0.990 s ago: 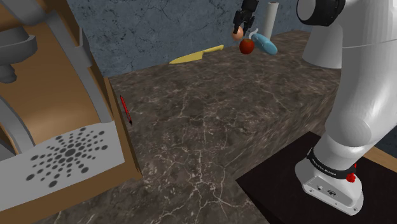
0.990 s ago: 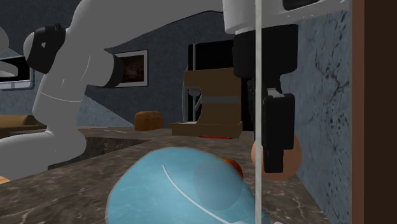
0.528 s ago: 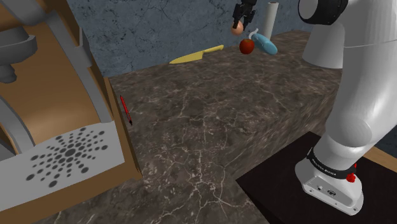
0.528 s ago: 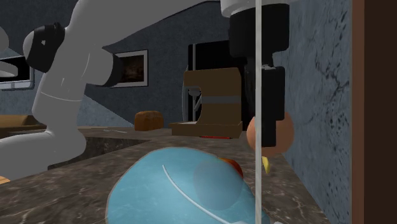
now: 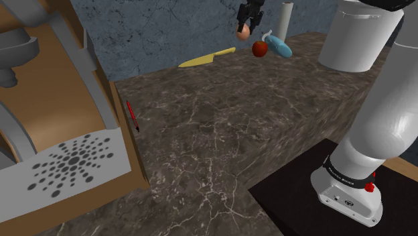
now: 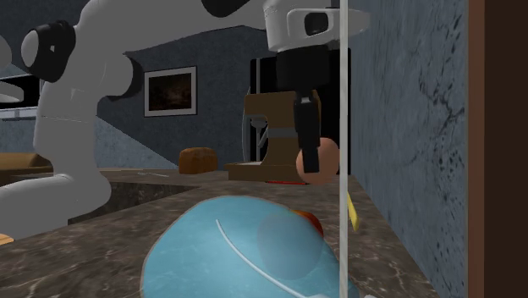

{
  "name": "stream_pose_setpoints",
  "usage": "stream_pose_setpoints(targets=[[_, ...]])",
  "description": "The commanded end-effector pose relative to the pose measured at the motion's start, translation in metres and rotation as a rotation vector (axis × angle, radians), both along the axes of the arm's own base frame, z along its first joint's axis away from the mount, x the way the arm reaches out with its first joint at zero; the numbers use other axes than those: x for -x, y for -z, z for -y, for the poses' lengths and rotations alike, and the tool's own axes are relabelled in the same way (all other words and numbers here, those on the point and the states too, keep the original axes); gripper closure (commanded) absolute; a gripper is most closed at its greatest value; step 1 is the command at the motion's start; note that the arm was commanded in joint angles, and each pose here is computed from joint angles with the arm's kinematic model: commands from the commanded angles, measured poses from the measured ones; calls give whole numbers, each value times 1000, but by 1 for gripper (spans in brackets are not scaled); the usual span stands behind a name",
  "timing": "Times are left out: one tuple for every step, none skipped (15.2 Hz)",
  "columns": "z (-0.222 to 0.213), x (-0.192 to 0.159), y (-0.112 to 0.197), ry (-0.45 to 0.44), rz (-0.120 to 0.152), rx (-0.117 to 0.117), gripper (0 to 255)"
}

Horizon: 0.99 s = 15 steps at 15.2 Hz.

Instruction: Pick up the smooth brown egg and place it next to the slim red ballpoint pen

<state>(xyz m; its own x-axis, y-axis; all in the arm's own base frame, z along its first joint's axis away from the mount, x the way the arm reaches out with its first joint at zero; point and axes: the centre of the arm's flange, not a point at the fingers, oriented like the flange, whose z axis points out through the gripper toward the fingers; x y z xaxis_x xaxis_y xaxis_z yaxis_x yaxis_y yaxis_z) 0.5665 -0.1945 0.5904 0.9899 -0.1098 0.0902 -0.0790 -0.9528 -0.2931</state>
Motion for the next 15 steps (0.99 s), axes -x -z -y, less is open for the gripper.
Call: stream_pose_setpoints(targets=[[-24, 8, -1, 1, 0, 0, 255], [-37, 12, -3, 1, 0, 0, 255], [-49, 16, -4, 1, 0, 0, 255], [-62, 19, -5, 1, 0, 0, 255], [-74, 23, -7, 1, 0, 0, 255], [-87, 27, -8, 1, 0, 0, 255], [-100, 31, -9, 1, 0, 0, 255], [-112, 35, -10, 1, 0, 0, 255], [-125, 39, -12, 1, 0, 0, 255], [-137, 43, -13, 1, 0, 0, 255], [-150, 46, -14, 1, 0, 0, 255], [-162, 50, -16, 1, 0, 0, 255], [-175, 54, -17, 1, 0, 0, 255], [-187, 58, -18, 1, 0, 0, 255], [-200, 62, -20, 1, 0, 0, 255]])
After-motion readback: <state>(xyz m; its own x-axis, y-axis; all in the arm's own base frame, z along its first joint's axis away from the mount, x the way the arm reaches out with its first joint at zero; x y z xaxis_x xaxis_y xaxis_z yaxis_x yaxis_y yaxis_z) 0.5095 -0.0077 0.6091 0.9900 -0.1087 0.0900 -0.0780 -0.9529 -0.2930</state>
